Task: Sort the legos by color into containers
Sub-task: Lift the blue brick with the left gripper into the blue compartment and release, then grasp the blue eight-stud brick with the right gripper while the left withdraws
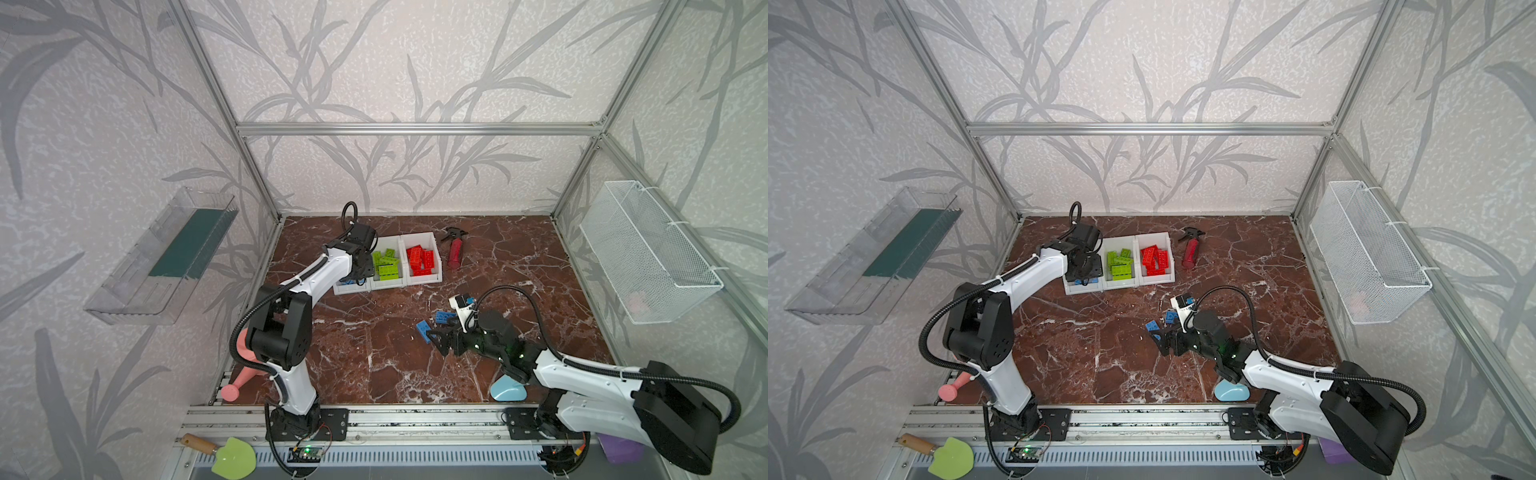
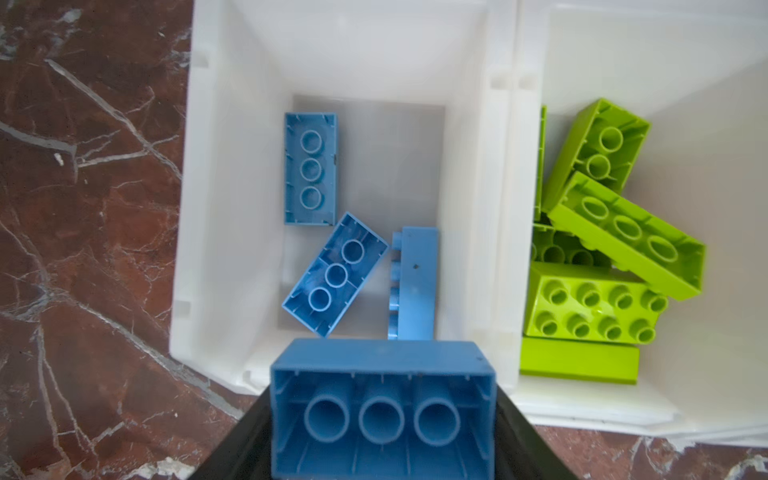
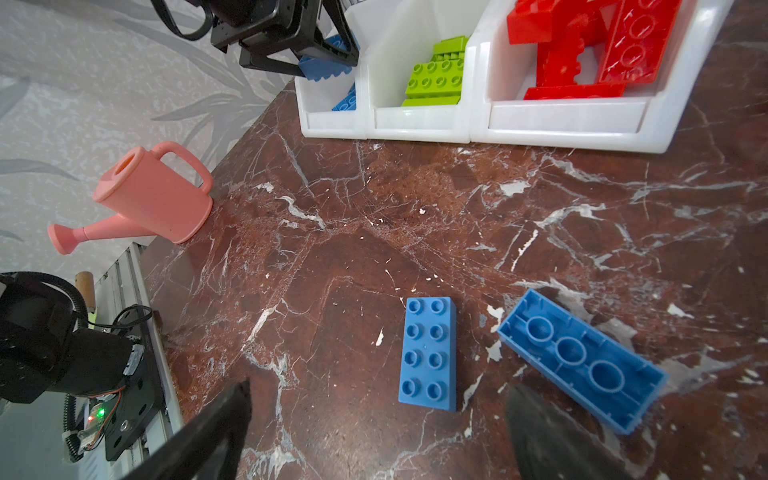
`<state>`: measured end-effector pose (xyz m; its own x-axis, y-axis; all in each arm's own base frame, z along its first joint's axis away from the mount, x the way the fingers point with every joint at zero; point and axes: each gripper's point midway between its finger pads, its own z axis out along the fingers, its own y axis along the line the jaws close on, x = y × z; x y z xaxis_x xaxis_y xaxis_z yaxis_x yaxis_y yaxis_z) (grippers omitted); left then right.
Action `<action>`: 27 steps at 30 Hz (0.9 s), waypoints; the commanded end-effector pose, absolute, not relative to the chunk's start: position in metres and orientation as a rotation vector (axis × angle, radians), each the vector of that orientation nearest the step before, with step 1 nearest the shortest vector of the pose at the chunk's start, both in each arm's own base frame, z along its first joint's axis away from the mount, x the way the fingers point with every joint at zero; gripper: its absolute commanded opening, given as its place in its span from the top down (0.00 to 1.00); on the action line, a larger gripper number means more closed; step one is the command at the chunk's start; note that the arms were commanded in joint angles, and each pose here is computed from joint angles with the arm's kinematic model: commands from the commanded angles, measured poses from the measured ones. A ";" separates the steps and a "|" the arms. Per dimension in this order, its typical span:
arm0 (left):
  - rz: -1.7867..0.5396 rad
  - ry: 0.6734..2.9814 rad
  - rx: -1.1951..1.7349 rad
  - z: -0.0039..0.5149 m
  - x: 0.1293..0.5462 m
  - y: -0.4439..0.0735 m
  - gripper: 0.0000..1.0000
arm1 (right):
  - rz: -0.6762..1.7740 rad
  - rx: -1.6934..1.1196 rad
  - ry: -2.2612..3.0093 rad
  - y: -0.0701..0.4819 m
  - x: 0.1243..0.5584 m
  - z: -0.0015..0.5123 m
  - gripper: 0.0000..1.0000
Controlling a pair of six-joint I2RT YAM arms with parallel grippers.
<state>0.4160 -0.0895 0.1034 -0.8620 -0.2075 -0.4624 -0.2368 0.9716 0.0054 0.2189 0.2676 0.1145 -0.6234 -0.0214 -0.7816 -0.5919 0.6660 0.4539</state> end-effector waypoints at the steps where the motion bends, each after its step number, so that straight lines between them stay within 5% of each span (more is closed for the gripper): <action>1: 0.084 2.627 -0.324 0.114 0.424 -0.086 0.47 | 0.922 -0.464 2.064 0.270 0.225 0.125 0.04; 5: 0.087 2.624 -0.337 0.115 0.429 -0.082 0.42 | 0.913 -0.461 2.071 0.269 0.226 0.124 0.04; 10: 0.108 2.609 -0.359 0.122 0.430 -0.077 0.23 | 0.867 -0.458 2.094 0.265 0.229 0.120 0.04; 17: 0.024 2.521 -0.385 0.169 0.415 -0.076 0.19 | 0.819 -0.428 2.133 0.260 0.233 0.113 0.04; 27: -0.204 2.380 -0.249 0.249 0.340 -0.078 0.14 | 0.742 -0.529 2.278 0.283 0.227 0.108 0.07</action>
<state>0.3660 -0.0759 0.2572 -0.6728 -0.2795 -0.6850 -0.1756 0.9598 -0.2191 0.2304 0.2815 0.1135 -0.6732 -0.1017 -0.7325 -0.5490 0.7323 0.4029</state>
